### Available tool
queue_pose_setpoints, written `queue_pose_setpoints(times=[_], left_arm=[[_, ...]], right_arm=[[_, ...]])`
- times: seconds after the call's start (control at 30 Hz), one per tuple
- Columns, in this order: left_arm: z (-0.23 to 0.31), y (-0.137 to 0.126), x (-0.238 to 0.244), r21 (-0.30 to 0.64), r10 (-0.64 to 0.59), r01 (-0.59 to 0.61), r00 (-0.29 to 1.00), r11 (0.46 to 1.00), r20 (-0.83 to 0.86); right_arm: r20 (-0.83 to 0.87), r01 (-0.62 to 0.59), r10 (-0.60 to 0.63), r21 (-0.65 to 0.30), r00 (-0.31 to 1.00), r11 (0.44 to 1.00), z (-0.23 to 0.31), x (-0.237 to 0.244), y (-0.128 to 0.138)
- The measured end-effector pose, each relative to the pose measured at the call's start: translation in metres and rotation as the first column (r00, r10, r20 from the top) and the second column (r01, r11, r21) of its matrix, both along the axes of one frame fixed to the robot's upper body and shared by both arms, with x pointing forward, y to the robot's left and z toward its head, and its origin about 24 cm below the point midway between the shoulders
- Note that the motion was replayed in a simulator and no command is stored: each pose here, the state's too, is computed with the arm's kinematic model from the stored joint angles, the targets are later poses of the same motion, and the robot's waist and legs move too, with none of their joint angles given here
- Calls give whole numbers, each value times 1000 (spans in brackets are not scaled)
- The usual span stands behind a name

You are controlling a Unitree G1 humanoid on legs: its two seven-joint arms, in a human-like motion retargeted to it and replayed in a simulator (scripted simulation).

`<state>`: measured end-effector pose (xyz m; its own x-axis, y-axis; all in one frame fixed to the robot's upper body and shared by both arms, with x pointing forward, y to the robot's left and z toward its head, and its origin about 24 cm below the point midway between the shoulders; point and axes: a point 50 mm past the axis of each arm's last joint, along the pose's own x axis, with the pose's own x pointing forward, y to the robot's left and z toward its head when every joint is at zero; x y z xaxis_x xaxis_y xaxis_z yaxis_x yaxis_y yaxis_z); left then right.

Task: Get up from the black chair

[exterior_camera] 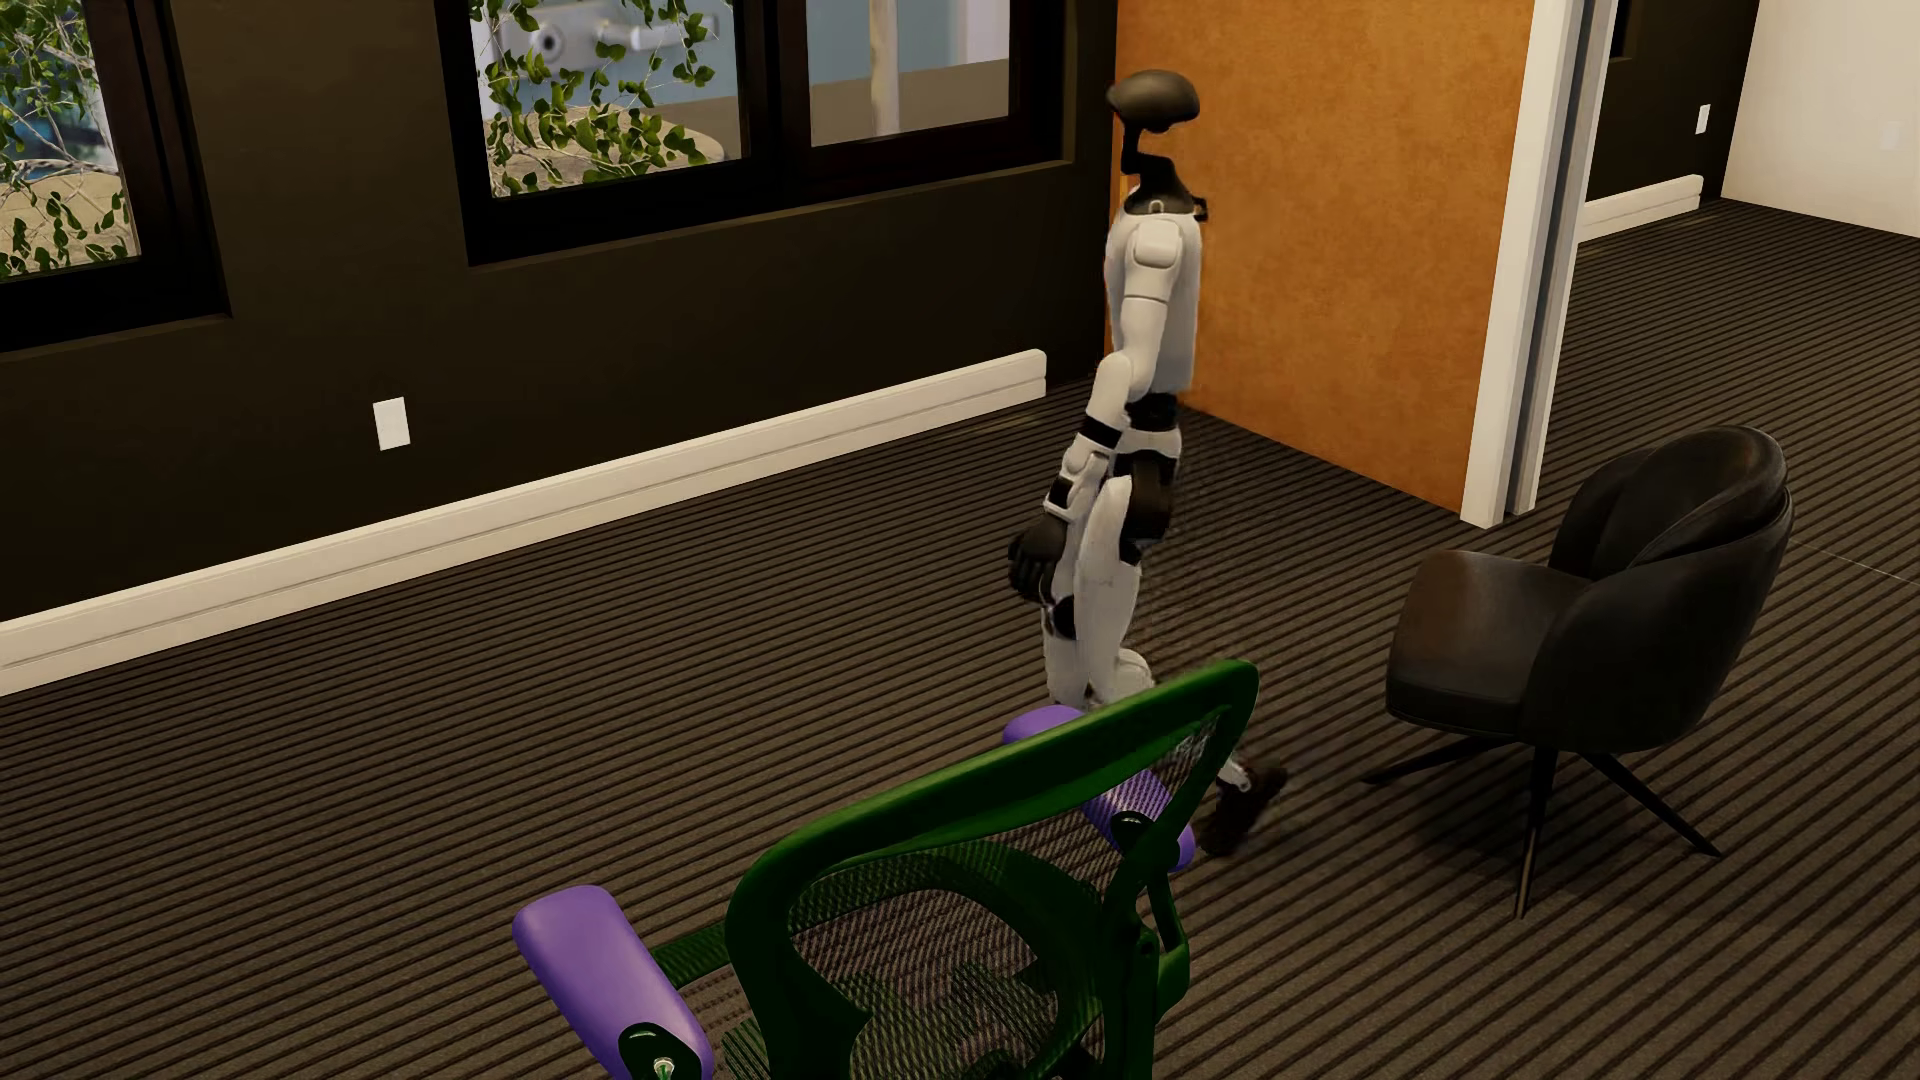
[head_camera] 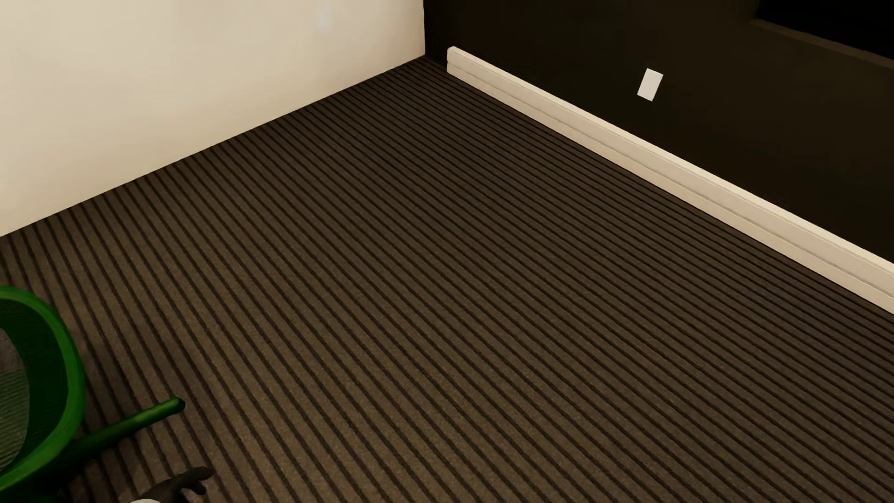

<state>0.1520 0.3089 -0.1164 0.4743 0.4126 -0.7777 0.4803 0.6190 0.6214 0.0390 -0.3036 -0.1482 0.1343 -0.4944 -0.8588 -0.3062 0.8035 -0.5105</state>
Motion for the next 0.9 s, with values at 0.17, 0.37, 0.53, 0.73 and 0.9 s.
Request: queue_pose_setpoints(times=[0.17,0.37,0.53,0.73,0.9], left_arm=[[-9,-3,-18,-22,58,-59,998,998,-38],[-10,7,-36,-11,111,-112,992,994,-62],[-2,16,-29,5,70,-70,997,998,-31],[6,24,-19,7,106,-106,994,994,36],[-6,11,-31,-29,139,-138,990,990,15]], right_arm=[[169,-81,86,-37,982,996,6,45,5],[179,-207,211,-38,961,978,7,65,15],[140,-257,259,-27,956,966,5,63,17],[61,-337,335,15,940,941,0,63,29],[85,-339,339,-19,937,941,2,65,25]])
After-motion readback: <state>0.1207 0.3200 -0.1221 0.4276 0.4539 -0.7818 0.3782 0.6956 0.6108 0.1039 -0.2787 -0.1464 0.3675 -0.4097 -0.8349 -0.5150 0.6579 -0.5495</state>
